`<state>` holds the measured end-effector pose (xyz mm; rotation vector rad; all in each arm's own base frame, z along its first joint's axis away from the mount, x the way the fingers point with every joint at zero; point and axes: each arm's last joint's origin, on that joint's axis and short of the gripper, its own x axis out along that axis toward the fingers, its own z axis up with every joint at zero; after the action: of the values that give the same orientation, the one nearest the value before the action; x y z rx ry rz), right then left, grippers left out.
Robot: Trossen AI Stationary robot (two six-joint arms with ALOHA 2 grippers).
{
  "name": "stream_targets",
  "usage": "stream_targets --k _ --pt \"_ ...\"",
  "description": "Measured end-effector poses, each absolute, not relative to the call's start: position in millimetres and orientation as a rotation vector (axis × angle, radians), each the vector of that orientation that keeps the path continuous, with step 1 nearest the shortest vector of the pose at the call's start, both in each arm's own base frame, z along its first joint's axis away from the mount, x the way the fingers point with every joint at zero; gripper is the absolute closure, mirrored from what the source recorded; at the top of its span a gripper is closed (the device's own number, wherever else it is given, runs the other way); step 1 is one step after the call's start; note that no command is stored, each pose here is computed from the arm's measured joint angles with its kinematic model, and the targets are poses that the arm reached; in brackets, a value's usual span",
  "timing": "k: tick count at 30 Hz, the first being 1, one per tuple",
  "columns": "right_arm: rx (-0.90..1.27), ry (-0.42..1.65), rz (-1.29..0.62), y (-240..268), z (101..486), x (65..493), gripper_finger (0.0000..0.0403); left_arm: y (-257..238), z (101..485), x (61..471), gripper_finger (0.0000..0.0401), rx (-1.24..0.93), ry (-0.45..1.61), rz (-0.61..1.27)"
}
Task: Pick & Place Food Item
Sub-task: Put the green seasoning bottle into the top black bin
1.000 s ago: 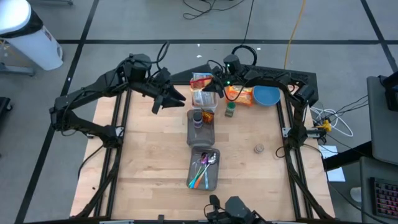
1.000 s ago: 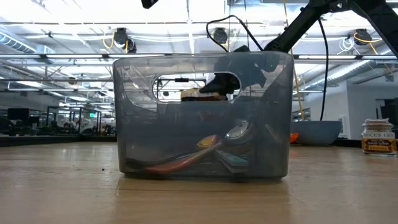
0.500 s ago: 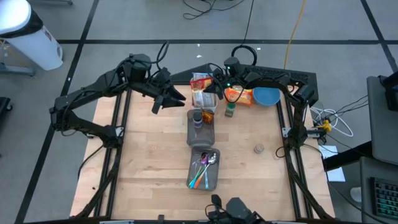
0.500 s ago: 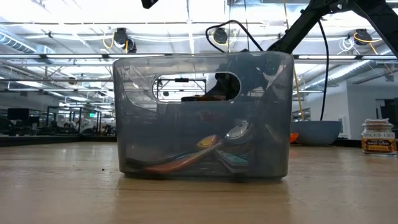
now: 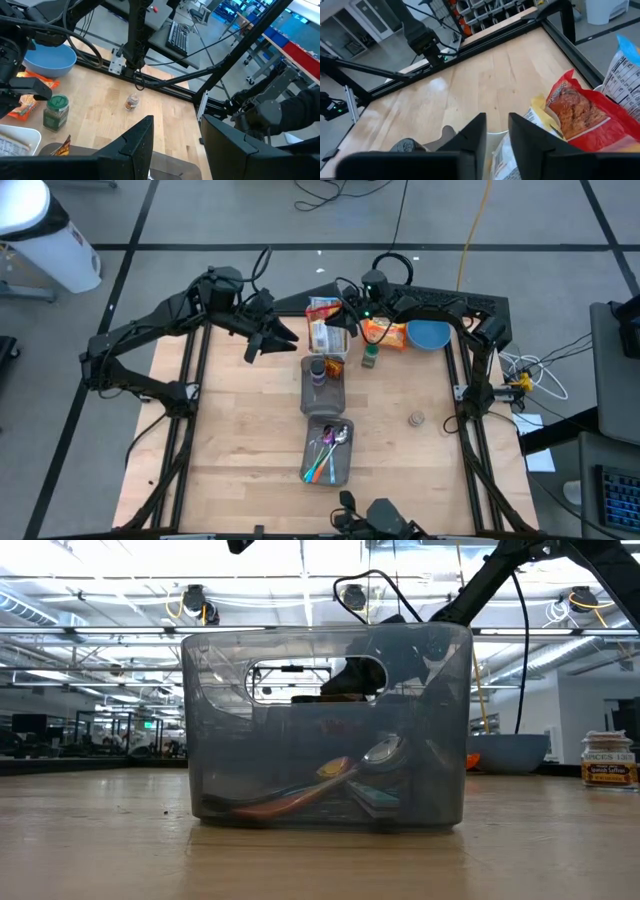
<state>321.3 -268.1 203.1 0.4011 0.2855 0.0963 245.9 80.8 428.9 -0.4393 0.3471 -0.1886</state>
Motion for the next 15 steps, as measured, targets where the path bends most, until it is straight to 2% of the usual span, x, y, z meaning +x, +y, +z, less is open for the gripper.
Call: stream_targets --k 8,15 --pt "0.409 0.249 0.087 -270.3 210.4 320.1 0.0259 81.6 428.2 245.9 0.0231 -0.432 0.35 -0.153" --pt "0.375 0.106 0.068 -273.7 251.0 308.4 0.0234 84.5 425.7 245.6 0.0231 -0.395 0.363 -0.046"
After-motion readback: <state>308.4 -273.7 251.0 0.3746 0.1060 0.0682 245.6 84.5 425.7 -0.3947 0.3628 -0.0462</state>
